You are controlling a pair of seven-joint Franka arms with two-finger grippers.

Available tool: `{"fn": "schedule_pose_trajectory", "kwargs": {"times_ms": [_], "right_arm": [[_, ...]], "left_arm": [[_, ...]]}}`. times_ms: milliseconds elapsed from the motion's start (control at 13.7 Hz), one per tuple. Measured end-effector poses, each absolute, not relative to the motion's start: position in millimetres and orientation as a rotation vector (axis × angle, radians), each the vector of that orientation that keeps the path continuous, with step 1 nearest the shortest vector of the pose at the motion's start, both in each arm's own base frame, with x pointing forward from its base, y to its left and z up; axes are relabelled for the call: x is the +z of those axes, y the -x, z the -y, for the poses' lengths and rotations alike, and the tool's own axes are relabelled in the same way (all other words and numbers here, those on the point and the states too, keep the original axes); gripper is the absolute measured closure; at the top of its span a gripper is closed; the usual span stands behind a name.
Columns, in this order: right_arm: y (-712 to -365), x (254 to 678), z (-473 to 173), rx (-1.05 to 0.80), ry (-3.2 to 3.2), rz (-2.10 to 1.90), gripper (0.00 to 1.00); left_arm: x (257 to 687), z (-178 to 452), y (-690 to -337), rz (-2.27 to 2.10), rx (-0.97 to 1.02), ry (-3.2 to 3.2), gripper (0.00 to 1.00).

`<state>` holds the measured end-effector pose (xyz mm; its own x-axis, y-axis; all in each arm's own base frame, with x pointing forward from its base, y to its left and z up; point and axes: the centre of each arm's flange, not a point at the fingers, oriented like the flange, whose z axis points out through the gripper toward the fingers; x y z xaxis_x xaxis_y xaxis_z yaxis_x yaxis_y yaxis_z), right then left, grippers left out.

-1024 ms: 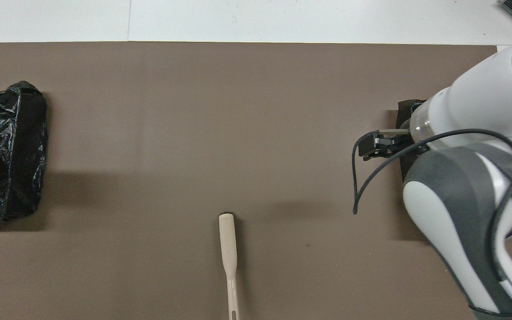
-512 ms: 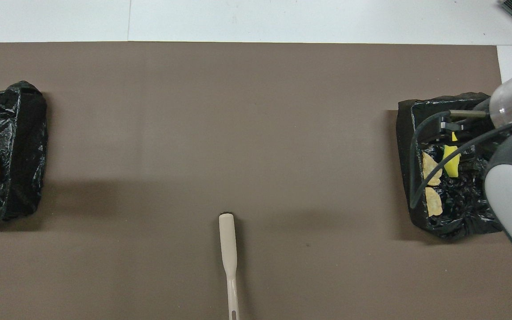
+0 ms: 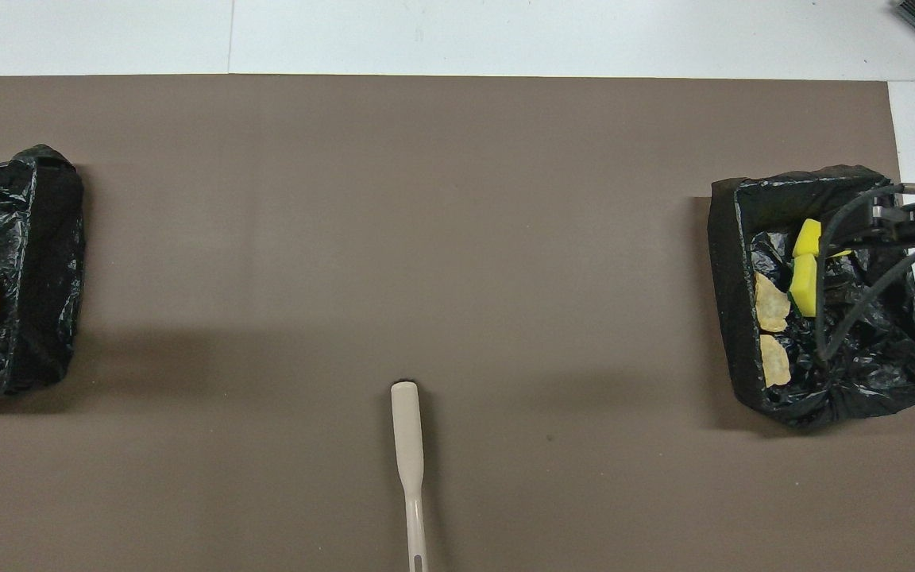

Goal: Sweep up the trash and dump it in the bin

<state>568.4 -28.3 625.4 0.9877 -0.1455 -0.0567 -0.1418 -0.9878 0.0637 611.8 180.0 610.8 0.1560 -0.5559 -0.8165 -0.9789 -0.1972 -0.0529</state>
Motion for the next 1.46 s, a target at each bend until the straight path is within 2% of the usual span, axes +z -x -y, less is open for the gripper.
{"fn": "schedule_pose_trajectory", "kwargs": {"times_ms": [439, 1024, 1463], "right_arm": [[-570, 614, 32, -0.124, -3.073, 0.232, 0.0], [-570, 614, 26, -0.122, -3.074, 0.214, 0.0], [-570, 614, 25, -0.122, -3.074, 0.212, 0.0]], "left_arm": [[577, -130, -611, -1.302, 0.609, 2.315, 0.69], [516, 26, -605, -0.858, 0.464, 2.827, 0.69], [450, 187, -590, -0.494, 0.289, 3.093, 0.69]]}}
